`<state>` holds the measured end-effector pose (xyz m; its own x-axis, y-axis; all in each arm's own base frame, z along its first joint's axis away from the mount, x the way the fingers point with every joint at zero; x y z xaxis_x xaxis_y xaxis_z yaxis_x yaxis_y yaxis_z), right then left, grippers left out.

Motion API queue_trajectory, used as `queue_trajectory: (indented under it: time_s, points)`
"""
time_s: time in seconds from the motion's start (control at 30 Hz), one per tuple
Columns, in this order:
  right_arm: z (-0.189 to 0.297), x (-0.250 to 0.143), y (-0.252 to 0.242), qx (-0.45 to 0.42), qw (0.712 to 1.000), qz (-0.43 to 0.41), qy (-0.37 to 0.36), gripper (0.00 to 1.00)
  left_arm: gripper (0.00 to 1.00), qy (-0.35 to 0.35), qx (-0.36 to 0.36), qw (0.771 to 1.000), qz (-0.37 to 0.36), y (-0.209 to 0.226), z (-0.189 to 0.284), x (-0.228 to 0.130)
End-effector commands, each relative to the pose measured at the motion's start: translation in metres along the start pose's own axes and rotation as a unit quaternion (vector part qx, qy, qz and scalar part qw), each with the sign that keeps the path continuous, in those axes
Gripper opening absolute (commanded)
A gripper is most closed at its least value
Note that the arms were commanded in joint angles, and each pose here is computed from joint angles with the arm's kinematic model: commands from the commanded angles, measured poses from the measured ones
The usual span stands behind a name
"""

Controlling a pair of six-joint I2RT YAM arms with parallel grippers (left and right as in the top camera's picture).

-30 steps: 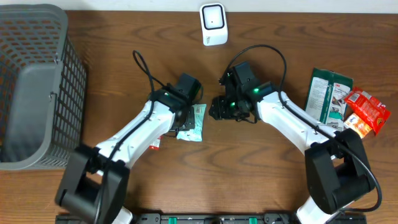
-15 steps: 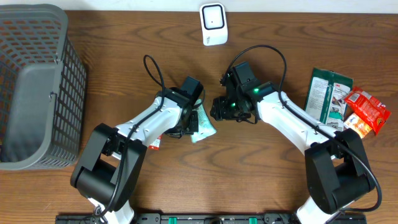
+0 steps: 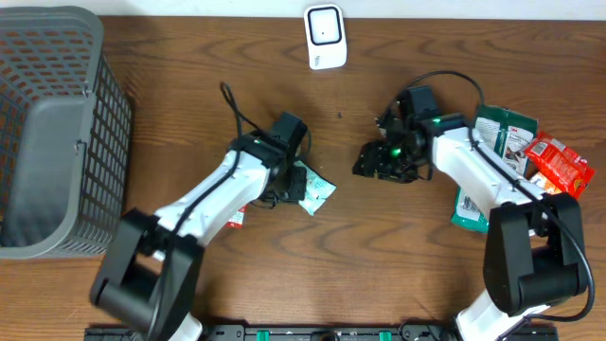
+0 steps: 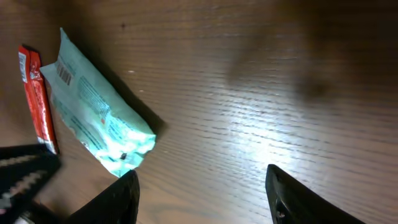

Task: Scan the item barcode
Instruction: 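Reach the left gripper to the wipes packet and grasp its edge, then grasp the wipes packet end with the right gripper as left holds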

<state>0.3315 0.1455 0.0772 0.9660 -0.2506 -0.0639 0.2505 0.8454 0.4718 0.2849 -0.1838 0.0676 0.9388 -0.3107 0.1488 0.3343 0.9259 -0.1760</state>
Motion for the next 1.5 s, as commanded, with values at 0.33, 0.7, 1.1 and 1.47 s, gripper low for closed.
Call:
queue_trajectory:
  time_s: [0.33,0.7,1.1,1.47]
  points:
    - [-0.013,-0.014,0.022,0.022,0.992,0.124,0.013,0.64,0.26,-0.043,0.025,0.995,0.085,0.007,-0.004,0.013]
    - [-0.024,-0.013,0.024,0.022,0.991,0.131,0.016,0.65,0.26,-0.031,-0.027,0.996,0.084,-0.005,-0.016,0.004]
    - [-0.025,-0.013,0.023,0.022,0.99,0.141,0.017,0.67,0.26,-0.03,-0.015,0.996,0.086,0.004,-0.044,-0.005]
    - [-0.039,-0.028,0.036,0.054,0.982,0.174,0.05,0.66,0.26,-0.01,0.026,0.995,0.091,0.017,-0.045,-0.016]
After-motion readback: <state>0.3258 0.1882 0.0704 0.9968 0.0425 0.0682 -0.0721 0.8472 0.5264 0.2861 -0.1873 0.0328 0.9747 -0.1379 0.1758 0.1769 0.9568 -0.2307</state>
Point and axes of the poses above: each gripper's point midway between its finger pads, its own z axis back along the fingers, its own y axis along the line the jaws close on, x = y × z, the point moved 3 cm from there along z, back along the fingers, and after that the axes turned 14 degrees about -z, right-handed, at the moved point
